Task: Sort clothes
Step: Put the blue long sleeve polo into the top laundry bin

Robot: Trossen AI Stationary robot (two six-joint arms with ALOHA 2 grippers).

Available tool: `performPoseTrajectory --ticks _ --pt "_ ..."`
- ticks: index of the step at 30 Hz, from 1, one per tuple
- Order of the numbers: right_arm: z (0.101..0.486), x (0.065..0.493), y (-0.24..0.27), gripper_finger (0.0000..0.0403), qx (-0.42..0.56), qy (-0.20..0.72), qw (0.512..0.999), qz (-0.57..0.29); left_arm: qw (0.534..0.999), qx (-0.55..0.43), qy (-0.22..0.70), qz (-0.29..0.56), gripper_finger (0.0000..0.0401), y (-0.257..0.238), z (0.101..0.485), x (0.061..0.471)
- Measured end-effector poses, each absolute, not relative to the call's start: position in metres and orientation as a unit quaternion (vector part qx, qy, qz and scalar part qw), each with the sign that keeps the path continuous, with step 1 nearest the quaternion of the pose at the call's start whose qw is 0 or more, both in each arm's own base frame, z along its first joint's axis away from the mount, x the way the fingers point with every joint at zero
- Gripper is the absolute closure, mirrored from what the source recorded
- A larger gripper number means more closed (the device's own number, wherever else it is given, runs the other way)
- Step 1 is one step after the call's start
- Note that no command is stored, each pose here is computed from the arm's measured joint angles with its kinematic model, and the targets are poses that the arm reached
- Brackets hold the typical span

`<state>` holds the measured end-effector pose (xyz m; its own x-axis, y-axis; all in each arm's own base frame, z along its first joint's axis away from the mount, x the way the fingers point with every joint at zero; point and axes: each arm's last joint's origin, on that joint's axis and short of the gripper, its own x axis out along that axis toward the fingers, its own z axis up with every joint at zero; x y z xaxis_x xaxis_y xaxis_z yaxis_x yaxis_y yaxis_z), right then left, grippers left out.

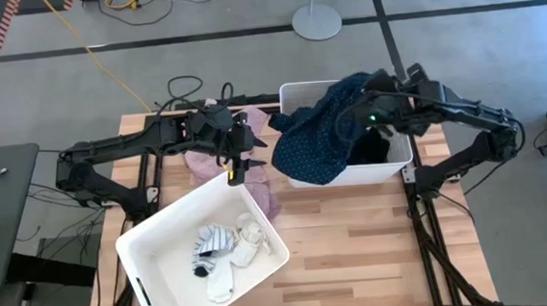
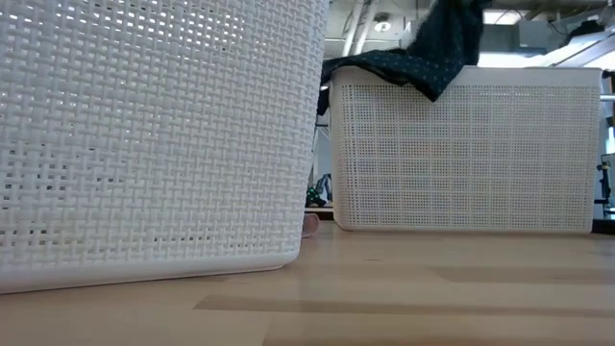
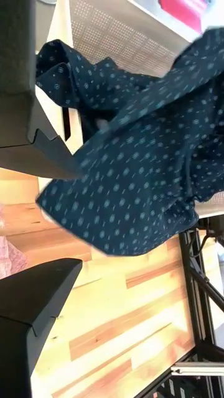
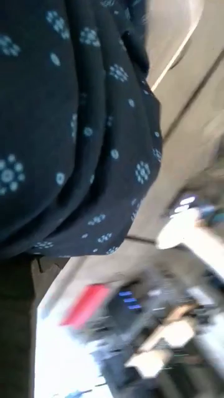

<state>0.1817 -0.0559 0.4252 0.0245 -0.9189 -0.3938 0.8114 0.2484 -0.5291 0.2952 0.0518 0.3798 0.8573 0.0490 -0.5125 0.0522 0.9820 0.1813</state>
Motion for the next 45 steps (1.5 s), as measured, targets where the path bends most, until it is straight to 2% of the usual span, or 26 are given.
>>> performPoseTrajectory --ticks 2,5,14,18,26,30,34,45 --pt "0.421 0.177 -0.062 0.0352 -0.043 0.354 0.699 -0.62 0.959 0.092 0.268 -0.001 0.0189 0.052 0.38 0.295" --pt "0.415 0.175 -0.063 0.0351 -0.016 0.37 0.711 -0.598 0.957 0.09 0.276 -0.002 0.0189 0.052 0.378 0.294" --pt "0.394 0.18 -0.064 0.0336 -0.016 0.406 0.697 -0.591 0.954 0.082 0.289 -0.01 0.0189 0.051 0.376 0.293" --pt "0.374 0.182 -0.068 0.0298 -0.008 0.432 0.68 -0.592 0.954 0.082 0.289 -0.01 0.0189 0.051 0.376 0.293" --pt "0.336 0.18 -0.077 0.0188 0.008 0.471 0.637 -0.61 0.953 0.07 0.293 -0.022 0.0189 0.05 0.375 0.292" --pt "0.331 0.179 -0.079 0.0164 0.019 0.465 0.631 -0.621 0.949 0.066 0.308 -0.024 0.0189 0.049 0.372 0.29" --pt "0.332 0.186 -0.078 0.0164 0.03 0.442 0.654 -0.613 0.945 0.064 0.321 -0.025 0.0189 0.049 0.37 0.289" --pt "0.345 0.229 -0.066 0.0177 0.021 0.349 0.785 -0.511 0.944 0.071 0.321 -0.043 0.0189 0.039 0.37 0.29"
